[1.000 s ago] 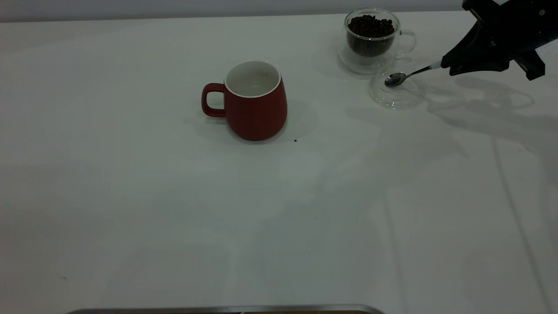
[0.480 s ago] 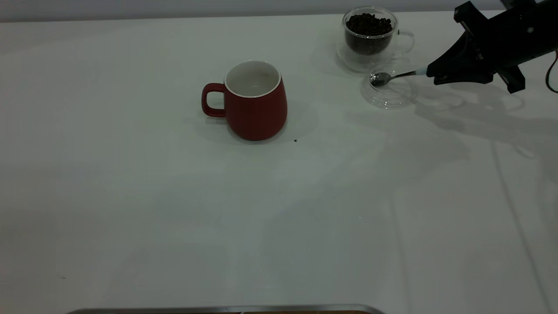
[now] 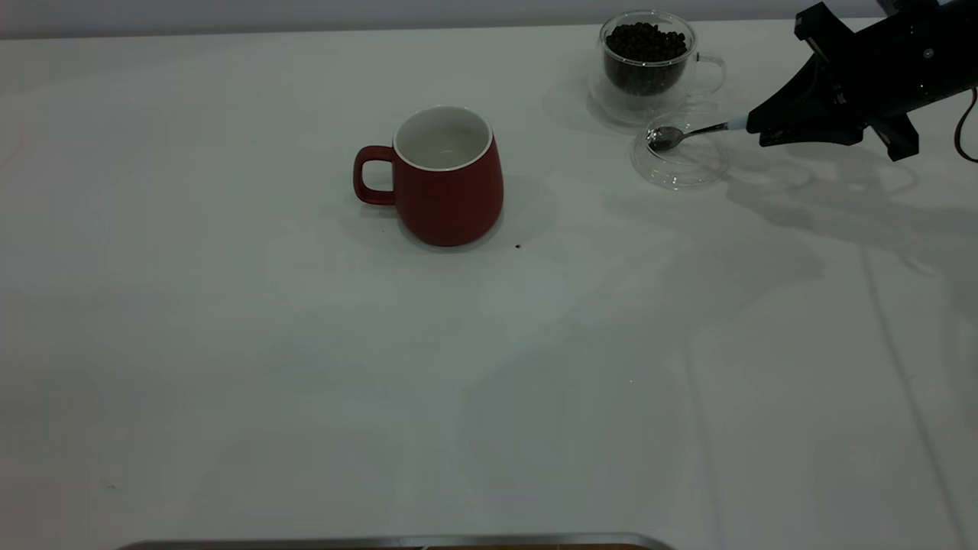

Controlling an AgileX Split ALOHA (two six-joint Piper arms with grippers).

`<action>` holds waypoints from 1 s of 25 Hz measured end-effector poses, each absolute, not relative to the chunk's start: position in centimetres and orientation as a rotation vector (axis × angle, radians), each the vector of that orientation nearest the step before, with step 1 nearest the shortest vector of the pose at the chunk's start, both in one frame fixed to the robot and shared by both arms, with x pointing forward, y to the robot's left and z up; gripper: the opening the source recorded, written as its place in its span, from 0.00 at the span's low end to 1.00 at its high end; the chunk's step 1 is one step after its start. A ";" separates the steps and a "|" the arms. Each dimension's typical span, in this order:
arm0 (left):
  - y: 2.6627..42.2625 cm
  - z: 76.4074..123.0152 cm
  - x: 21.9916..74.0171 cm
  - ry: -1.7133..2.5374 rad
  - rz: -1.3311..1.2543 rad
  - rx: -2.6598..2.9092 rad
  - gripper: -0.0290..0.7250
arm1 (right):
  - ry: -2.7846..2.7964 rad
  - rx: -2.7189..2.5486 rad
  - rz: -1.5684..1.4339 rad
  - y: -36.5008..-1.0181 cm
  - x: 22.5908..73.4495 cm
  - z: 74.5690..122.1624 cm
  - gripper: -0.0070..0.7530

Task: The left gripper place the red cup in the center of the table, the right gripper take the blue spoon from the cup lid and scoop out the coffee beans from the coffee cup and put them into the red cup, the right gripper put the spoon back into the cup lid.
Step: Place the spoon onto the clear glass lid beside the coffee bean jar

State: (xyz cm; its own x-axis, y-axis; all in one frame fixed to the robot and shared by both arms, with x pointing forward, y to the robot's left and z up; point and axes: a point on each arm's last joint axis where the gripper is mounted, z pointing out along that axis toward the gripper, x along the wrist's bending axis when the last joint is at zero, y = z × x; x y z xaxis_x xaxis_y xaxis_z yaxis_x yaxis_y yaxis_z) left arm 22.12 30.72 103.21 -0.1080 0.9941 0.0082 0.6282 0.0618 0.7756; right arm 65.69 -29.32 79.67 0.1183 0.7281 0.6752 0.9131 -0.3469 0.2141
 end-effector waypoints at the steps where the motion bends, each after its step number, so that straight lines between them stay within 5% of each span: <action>1: 30.7 103.2 22.1 1.795 0.862 1.617 0.68 | -1.620 -2.143 -1.052 -29.3 65.7 79.7 0.16; 25: 30.7 103.2 22.1 1.795 0.862 1.617 0.68 | -1.611 -2.145 -0.983 -29.3 65.1 77.6 0.33</action>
State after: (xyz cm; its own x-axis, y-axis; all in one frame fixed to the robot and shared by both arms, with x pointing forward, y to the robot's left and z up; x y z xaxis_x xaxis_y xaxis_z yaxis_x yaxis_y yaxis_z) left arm 22.12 30.72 103.21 -0.1080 0.9941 0.0082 0.6282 0.0618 0.7756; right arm 65.07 -29.29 77.56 0.1448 0.7329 0.6648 0.9263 -0.3366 0.1693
